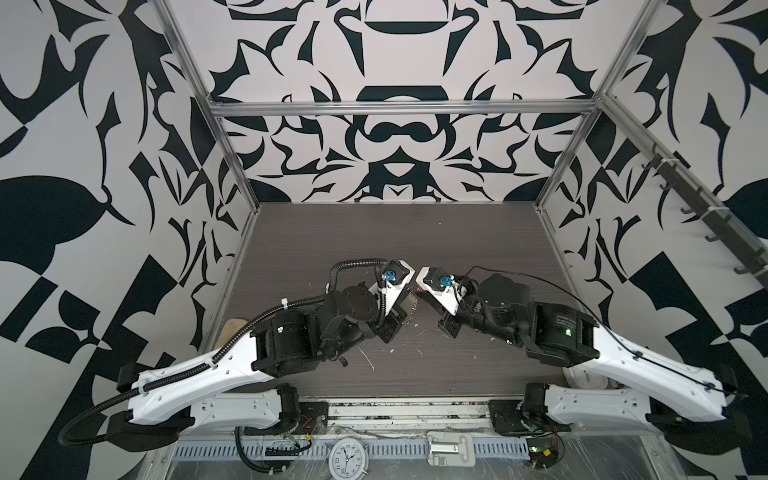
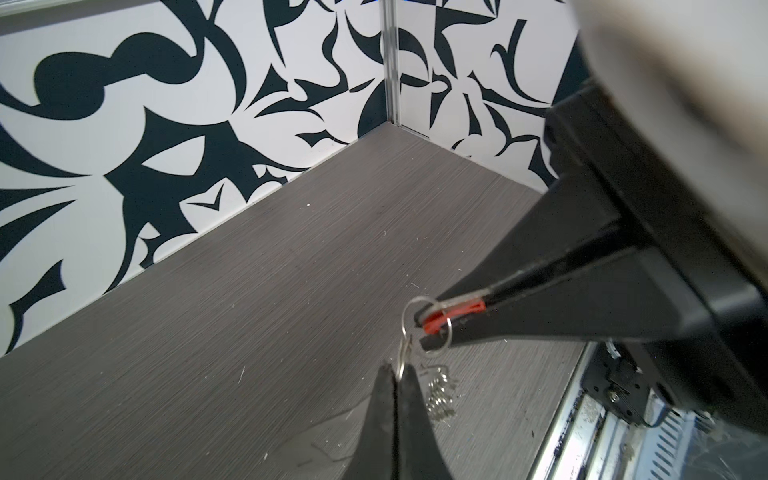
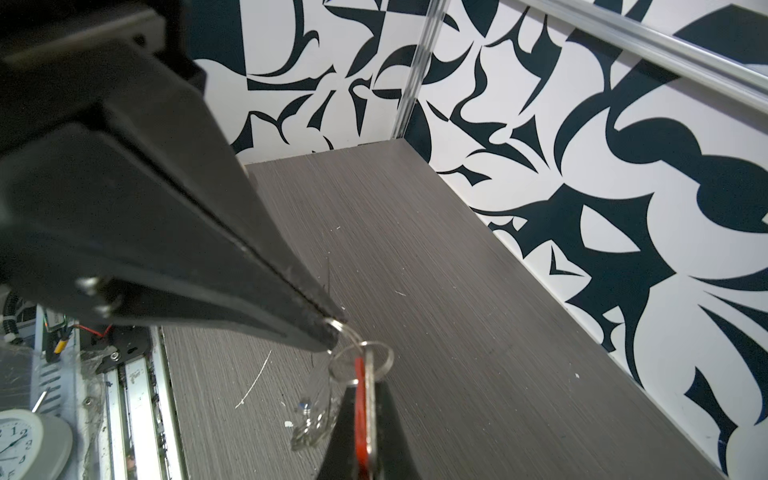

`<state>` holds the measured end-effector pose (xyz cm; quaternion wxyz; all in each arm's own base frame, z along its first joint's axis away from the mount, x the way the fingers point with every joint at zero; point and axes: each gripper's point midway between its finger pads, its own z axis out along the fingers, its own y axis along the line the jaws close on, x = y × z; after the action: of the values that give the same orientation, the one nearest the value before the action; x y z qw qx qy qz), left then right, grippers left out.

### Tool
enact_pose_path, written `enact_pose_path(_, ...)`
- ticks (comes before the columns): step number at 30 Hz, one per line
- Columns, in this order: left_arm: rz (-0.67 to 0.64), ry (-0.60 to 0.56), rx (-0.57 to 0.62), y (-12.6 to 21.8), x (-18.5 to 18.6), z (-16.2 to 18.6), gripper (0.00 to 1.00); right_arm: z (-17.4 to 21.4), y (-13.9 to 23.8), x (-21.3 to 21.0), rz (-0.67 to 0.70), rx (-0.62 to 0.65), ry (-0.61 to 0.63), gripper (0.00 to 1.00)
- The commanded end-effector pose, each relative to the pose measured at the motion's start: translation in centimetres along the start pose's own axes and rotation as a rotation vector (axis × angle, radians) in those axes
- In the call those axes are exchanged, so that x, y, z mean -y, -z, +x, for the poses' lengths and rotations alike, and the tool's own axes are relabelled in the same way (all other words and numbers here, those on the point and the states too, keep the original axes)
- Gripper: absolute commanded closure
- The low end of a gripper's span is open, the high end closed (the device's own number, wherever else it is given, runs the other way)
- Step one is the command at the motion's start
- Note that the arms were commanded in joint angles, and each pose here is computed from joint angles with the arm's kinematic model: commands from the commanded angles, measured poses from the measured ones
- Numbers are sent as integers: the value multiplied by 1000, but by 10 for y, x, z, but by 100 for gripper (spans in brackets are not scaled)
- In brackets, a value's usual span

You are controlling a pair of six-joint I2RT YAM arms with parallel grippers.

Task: Remove the keys from the keyring

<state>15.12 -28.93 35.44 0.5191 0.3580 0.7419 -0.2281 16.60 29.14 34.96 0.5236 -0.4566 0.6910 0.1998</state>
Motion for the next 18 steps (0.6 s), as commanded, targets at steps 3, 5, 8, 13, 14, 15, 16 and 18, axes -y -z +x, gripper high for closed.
enact_pose_path(3, 75, -55, -124, 0, 2, 39, 100, -61, 38, 5, -27, 183, 58, 100)
enact_pose_path(5, 117, -50, -120, 2, 6, 39, 100, -64, 42, 2, -46, 189, 84, 100)
enact_pose_path(8, 156, -40, -112, 4, 10, 39, 100, -68, 50, -1, -75, 197, 122, 100)
enact_pose_path(13, 84, -36, -121, -1, -3, 39, 100, -71, 47, 0, -69, 173, 135, 100)
enact_pose_path(14, 67, -32, -124, -3, -5, 40, 100, -70, 44, 0, -67, 165, 131, 100)
enact_pose_path(15, 63, -33, -128, -4, -5, 41, 100, -70, 41, 0, -70, 158, 128, 100)
enact_pose_path(16, 67, -36, -131, -5, -4, 41, 100, -69, 37, -1, -71, 148, 128, 100)
enact_pose_path(18, 79, -39, -136, -6, -2, 44, 100, -72, 36, -1, -71, 148, 125, 100)
